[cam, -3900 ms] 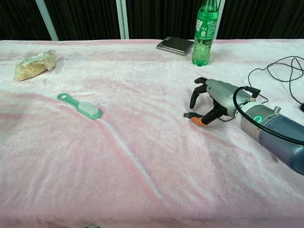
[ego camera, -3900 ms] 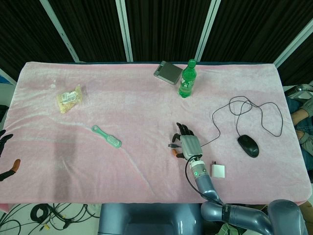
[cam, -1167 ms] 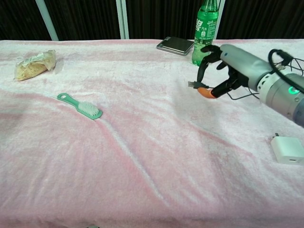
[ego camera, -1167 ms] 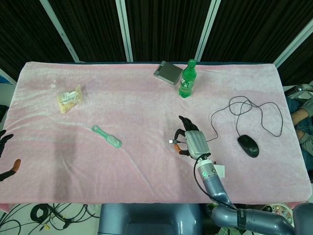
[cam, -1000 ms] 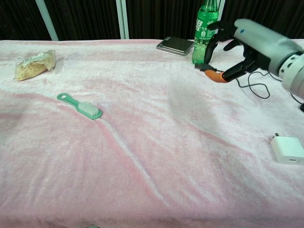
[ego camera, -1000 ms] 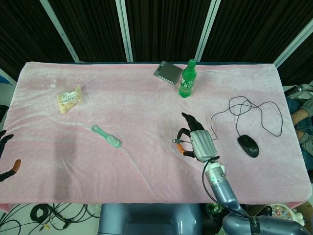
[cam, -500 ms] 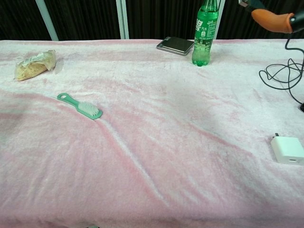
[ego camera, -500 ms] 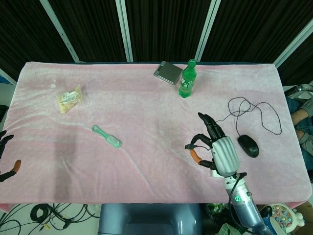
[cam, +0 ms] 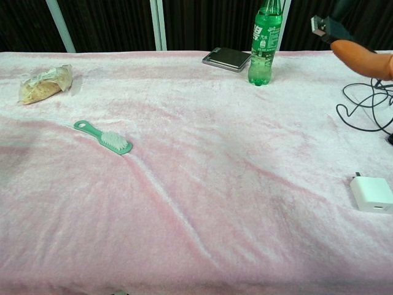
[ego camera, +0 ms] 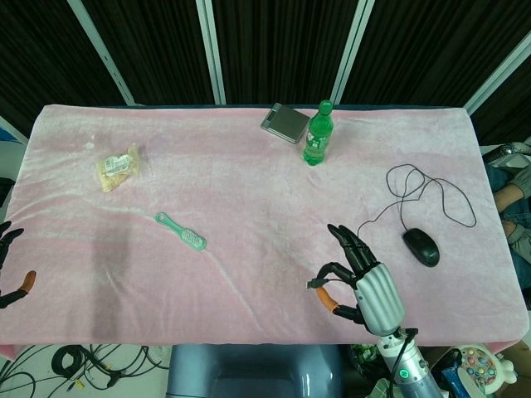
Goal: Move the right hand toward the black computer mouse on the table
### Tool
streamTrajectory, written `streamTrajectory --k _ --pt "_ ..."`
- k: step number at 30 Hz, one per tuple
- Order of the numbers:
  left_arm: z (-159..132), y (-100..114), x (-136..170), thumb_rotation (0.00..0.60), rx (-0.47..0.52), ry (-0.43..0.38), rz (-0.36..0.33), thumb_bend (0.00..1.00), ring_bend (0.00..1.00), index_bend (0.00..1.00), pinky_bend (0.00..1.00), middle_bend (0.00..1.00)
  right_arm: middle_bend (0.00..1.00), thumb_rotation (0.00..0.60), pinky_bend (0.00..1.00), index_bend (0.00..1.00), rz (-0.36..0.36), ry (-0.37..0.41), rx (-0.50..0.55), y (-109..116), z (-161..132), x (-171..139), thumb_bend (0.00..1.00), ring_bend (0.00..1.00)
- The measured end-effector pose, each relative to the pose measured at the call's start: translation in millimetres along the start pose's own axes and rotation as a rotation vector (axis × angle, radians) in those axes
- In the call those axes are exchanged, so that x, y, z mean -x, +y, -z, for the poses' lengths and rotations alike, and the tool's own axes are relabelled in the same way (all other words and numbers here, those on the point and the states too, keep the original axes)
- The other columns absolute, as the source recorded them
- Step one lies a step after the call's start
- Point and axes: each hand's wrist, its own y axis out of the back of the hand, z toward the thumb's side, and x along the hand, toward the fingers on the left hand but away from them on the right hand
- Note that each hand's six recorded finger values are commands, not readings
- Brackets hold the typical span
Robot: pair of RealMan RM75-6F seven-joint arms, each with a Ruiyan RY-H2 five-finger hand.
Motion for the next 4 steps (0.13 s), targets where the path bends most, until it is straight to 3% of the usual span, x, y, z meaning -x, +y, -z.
streamTrajectory --k 4 --pt "0.0 -0.1 -0.2 0.6 -0.001 -0.001 0.001 0.34 0.0 0.16 0.0 0.06 0.03 0.6 0.16 0.59 -0.002 0.004 -0.005 -1.9 -1.6 0.7 0.32 0.03"
